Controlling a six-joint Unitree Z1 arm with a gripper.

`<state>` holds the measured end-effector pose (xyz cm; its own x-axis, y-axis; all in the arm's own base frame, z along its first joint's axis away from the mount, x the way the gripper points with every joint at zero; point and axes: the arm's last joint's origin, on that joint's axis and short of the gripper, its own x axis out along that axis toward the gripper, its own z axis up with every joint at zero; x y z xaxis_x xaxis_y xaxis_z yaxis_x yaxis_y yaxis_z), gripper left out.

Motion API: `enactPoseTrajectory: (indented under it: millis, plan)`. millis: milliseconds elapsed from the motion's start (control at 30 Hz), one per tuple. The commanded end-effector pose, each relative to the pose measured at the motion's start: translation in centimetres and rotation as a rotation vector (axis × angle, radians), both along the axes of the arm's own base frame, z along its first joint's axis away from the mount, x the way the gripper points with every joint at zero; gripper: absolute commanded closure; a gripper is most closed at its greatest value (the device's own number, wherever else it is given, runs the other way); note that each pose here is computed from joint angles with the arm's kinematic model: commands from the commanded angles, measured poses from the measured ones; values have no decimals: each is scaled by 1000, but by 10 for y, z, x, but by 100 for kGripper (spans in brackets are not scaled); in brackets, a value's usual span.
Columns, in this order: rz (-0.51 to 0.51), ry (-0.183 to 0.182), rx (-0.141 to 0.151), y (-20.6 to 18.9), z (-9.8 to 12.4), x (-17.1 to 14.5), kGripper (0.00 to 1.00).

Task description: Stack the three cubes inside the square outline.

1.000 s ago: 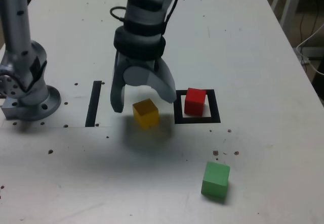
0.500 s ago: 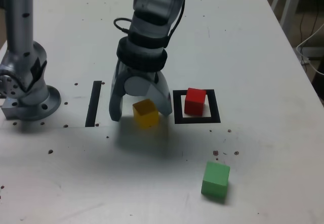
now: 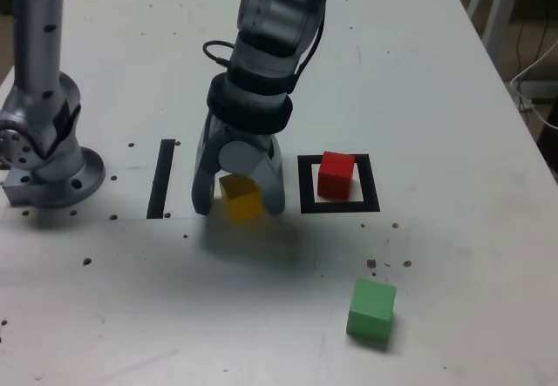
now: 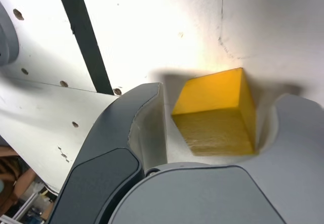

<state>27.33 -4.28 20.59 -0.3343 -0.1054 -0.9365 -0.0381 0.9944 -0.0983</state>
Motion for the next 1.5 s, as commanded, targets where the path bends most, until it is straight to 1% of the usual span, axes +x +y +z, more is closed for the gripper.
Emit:
enactPoseTrajectory:
  millis: [0,433,600,767,933,1067,1233,1333,1467]
  plan:
    - [-4,1,4,0,-1,0,71]
    - [-5,-9,6,0,1,-1,72]
    - [-9,-13,11,1,2,-2,72]
    - [-19,-25,19,1,5,-3,73]
    - [-30,-43,47,3,13,-3,73]
    - [-38,-68,81,4,24,0,72]
    - [-56,-110,128,6,44,10,72]
    - [-80,-138,141,6,58,17,72]
    - [-127,-166,145,5,74,28,73]
